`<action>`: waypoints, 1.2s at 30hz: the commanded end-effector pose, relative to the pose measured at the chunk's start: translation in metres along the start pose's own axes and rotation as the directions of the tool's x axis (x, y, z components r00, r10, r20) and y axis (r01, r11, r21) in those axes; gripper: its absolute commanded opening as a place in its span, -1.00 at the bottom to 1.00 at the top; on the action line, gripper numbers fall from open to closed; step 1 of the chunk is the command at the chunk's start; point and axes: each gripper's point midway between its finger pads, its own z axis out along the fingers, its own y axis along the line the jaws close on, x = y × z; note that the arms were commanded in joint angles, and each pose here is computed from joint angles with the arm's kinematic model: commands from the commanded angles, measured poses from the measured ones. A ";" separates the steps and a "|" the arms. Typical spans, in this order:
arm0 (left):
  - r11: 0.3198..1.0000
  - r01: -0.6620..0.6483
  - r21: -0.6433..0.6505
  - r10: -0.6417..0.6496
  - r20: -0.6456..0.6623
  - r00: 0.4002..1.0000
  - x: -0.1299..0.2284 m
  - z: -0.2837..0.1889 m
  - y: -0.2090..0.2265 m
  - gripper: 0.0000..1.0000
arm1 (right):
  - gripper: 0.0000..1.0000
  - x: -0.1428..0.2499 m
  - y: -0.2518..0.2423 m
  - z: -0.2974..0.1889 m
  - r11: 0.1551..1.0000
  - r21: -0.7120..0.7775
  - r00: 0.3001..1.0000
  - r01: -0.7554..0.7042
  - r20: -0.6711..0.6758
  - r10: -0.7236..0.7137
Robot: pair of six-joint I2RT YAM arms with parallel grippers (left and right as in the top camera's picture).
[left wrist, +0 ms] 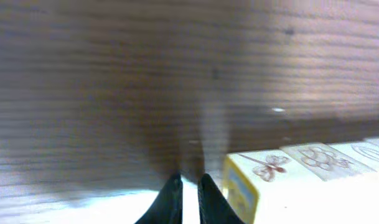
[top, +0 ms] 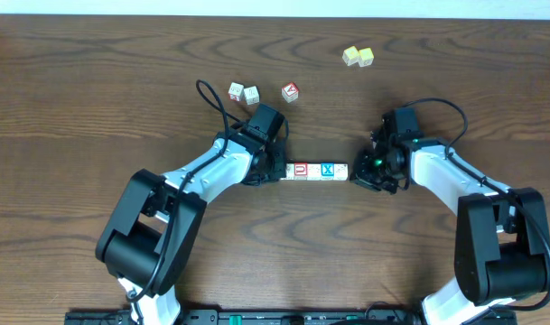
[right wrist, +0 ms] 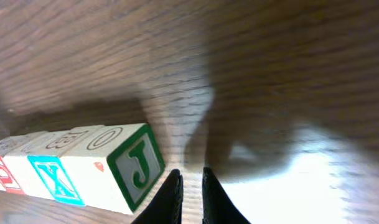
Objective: Lift 5 blocks
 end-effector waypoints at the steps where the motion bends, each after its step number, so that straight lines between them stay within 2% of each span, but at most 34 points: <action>1: 0.998 0.011 -0.065 -0.006 0.072 0.997 -0.011 -0.013 0.011 -0.73 | -0.79 -0.019 -0.006 -0.009 0.998 0.066 0.999 0.013 0.048 -0.016; 5: 0.991 0.023 -0.130 -0.008 0.116 0.993 -0.017 -0.032 0.023 -0.66 | -0.73 -0.022 -0.005 -0.021 0.995 0.097 0.999 0.016 0.035 -0.019; 7: 0.987 0.038 -0.156 -0.015 0.146 0.989 -0.020 -0.048 0.031 -0.66 | -0.46 -0.023 -0.004 -0.030 0.994 0.111 1.000 0.009 0.024 -0.012; 10: 0.987 0.067 -0.146 -0.038 0.194 0.980 -0.027 -0.078 0.037 -0.24 | 0.16 -0.025 -0.003 -0.043 0.992 0.123 1.000 0.004 0.004 -0.005; 11: 0.988 0.081 -0.134 -0.050 0.218 0.975 -0.030 -0.092 0.039 -0.03 | 0.22 -0.024 -0.003 -0.050 0.991 0.130 1.000 -0.002 -0.008 0.003; 15: 0.986 0.135 -0.096 -0.101 0.301 0.948 -0.034 -0.144 0.053 0.39 | 0.37 -0.019 -0.001 -0.073 0.990 0.144 1.000 0.005 -0.028 -0.001; 19: 0.979 0.193 -0.067 -0.155 0.370 0.916 -0.028 -0.191 0.072 0.44 | 0.44 -0.004 0.006 -0.105 0.991 0.134 1.000 0.023 -0.002 -0.023; 23: 0.973 0.221 -0.068 -0.180 0.382 0.907 -0.017 -0.211 0.083 0.47 | 0.93 0.015 0.012 -0.135 0.991 0.117 0.997 0.071 0.034 -0.076; 24: 0.972 0.224 -0.072 -0.182 0.378 0.908 -0.014 -0.212 0.085 0.47 | 0.99 0.021 0.014 -0.141 0.990 0.114 0.995 0.089 0.040 -0.094; 31: 0.968 0.230 -0.102 -0.185 0.335 0.924 0.000 -0.211 0.091 0.50 | 0.99 0.065 0.027 -0.166 0.977 0.095 0.975 0.192 0.092 -0.201; 36: 0.968 0.231 -0.102 -0.185 0.335 0.924 0.000 -0.211 0.091 0.56 | 0.99 0.090 0.027 -0.167 0.970 0.097 0.971 0.225 0.056 -0.231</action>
